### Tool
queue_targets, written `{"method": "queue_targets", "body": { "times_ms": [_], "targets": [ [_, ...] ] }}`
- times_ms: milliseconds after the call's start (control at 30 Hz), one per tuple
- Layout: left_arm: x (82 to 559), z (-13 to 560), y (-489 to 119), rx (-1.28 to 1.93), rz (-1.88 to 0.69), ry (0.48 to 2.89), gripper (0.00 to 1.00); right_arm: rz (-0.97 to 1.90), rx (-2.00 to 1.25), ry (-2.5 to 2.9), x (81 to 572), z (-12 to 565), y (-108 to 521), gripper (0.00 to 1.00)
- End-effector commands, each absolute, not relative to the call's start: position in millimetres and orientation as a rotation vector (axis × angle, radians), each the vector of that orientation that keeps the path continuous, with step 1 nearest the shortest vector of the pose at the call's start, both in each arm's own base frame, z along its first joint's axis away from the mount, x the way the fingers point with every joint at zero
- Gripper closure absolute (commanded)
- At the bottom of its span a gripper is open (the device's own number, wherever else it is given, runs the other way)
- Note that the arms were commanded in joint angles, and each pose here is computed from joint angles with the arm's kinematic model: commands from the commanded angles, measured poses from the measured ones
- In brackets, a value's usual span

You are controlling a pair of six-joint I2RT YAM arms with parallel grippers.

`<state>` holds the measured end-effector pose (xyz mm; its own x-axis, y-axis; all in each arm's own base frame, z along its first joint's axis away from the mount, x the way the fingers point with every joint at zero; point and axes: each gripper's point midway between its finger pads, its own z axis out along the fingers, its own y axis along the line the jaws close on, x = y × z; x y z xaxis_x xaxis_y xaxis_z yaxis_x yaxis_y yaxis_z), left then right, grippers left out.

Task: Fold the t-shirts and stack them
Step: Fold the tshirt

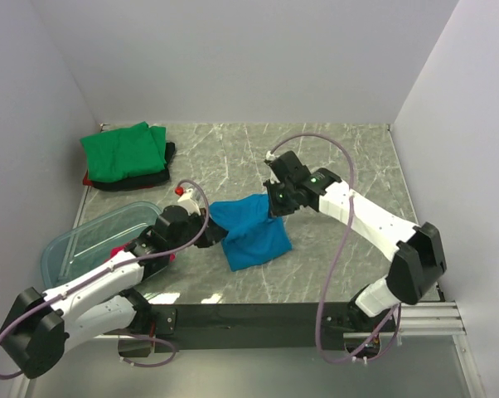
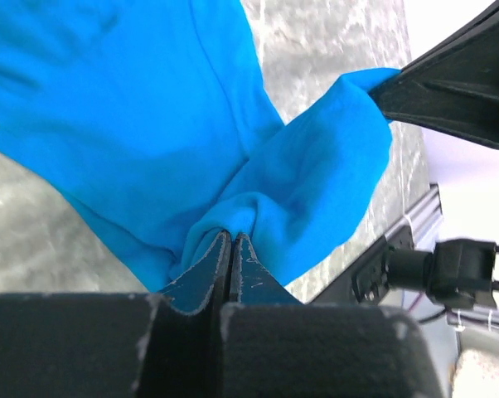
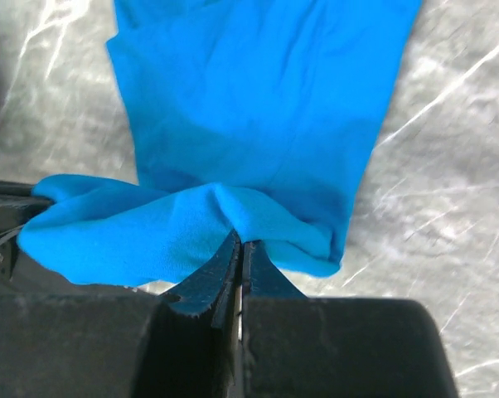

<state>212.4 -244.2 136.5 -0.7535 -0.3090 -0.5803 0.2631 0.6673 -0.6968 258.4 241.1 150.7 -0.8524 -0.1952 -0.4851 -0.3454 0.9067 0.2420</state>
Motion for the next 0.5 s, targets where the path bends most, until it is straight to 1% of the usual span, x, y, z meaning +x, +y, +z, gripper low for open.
{"method": "queue_targets", "body": {
  "times_ms": [0,200,467],
  "targets": [
    [233,165,-248,0.027,-1.091,2.08,1.0,0.452,-0.4,2.538,288,166,246,1.0],
    [254,150,-243,0.011,-1.061,2.112,0.99,0.449,-0.413,2.569,316,153,254,1.0],
    [276,126,-234,-0.011,-1.031,2.159,0.99,0.407,-0.389,2.651,342,119,253,1.0]
  ]
}}
